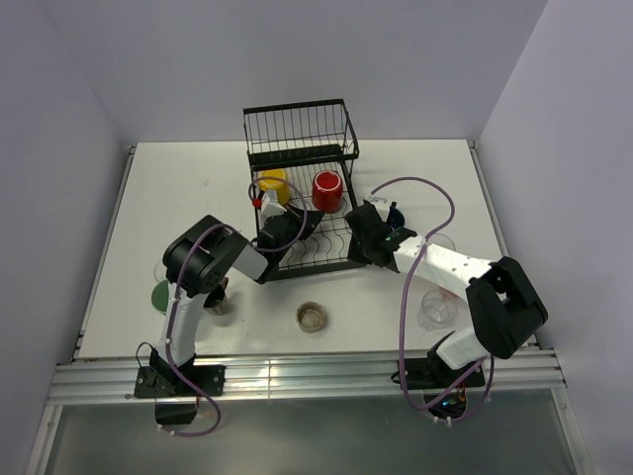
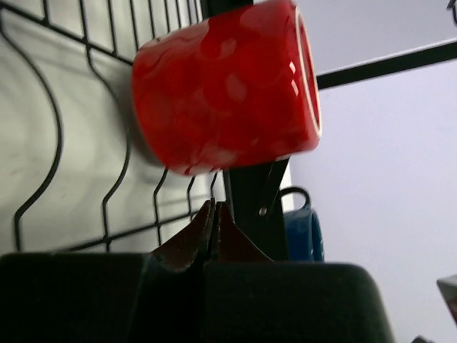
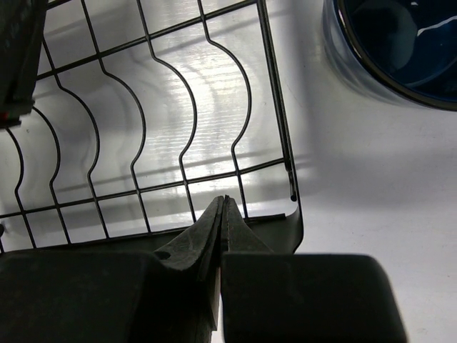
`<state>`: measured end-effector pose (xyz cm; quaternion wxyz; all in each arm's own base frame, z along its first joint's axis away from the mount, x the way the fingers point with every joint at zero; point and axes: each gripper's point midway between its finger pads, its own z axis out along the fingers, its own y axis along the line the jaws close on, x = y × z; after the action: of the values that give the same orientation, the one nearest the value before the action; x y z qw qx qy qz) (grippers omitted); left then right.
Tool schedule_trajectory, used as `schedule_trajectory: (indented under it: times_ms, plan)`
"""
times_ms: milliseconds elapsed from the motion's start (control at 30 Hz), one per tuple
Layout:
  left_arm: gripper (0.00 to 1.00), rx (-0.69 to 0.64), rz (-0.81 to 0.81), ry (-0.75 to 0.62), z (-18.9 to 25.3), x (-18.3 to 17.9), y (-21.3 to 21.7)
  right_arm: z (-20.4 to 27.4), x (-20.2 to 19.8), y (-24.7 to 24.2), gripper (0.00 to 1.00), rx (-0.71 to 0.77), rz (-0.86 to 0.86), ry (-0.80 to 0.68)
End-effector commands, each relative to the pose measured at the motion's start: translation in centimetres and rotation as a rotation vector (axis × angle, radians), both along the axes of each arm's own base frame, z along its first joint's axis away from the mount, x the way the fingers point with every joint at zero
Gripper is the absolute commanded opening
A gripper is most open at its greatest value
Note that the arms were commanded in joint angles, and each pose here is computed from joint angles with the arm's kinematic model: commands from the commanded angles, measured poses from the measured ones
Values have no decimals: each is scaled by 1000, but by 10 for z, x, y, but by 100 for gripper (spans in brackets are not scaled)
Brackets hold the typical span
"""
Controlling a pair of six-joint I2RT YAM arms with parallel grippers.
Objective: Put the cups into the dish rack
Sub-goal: Place the cup upside down on the dish rack, then grab a cup with the right arm
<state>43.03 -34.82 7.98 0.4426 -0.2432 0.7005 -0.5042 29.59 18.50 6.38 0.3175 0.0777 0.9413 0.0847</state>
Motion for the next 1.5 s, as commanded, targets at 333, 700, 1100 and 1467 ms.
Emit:
schedule_trajectory:
  times_ms: [333,700,1100,1467]
  plan:
    - [2,37,-81,-156,70,-50,7,2,-9,-11,0,-70,-2,42]
    - [25,165,-59,-105,119,-104,49,49,12,-3,0,-32,-23,-44]
    - [69,345,31,-87,178,-156,127,94,36,-43,19,-38,-134,-118]
    - [74,390,14,-106,195,-171,141,92,76,-72,45,-112,-224,-93]
